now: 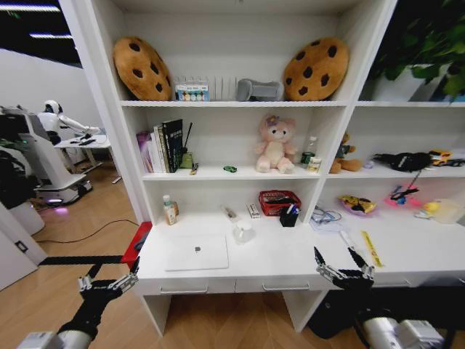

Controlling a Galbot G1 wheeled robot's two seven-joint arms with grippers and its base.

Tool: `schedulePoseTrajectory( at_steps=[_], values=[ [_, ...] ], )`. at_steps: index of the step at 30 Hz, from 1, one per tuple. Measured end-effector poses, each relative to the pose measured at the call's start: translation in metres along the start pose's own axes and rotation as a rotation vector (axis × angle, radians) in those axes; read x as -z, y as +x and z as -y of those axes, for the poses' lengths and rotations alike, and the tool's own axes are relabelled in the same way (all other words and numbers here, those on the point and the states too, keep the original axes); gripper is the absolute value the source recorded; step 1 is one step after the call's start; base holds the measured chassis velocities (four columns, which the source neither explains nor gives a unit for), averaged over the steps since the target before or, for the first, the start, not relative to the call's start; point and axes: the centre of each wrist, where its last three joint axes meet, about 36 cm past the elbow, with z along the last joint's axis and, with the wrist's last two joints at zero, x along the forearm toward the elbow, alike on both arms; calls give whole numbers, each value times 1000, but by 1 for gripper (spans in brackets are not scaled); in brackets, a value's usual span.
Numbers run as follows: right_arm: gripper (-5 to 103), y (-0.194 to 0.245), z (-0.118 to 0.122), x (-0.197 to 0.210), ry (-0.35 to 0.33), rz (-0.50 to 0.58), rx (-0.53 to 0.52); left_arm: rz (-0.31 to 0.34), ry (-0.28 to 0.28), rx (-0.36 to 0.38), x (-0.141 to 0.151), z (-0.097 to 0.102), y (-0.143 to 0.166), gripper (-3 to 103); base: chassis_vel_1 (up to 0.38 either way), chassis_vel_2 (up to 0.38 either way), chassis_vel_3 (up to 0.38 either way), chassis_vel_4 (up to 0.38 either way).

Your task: Organize the objects on the table.

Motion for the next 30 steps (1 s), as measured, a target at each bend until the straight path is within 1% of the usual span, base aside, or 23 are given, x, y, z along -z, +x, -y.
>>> schedulePoseTrajectory(
  at_steps=[8,11,14,19,25,30],
  values=[
    [100,0,0,0,0,0,0,0,0,0,0,0,0,100,363,-347,-360,363],
    [100,0,0,0,0,0,0,0,0,0,0,0,0,100,272,-164,-279,292],
    [100,0,0,0,0,0,0,0,0,0,0,0,0,100,67,-46,-193,202],
    [100,0,0,0,0,0,0,0,0,0,0,0,0,100,-74,-15,-42,-16],
    [100,0,0,0,0,1,0,0,0,-2,0,0,0,100,-16,50,175,-67],
    [100,0,0,0,0,0,0,0,0,-1,0,0,0,100,3,-5,-12,0]
  ],
)
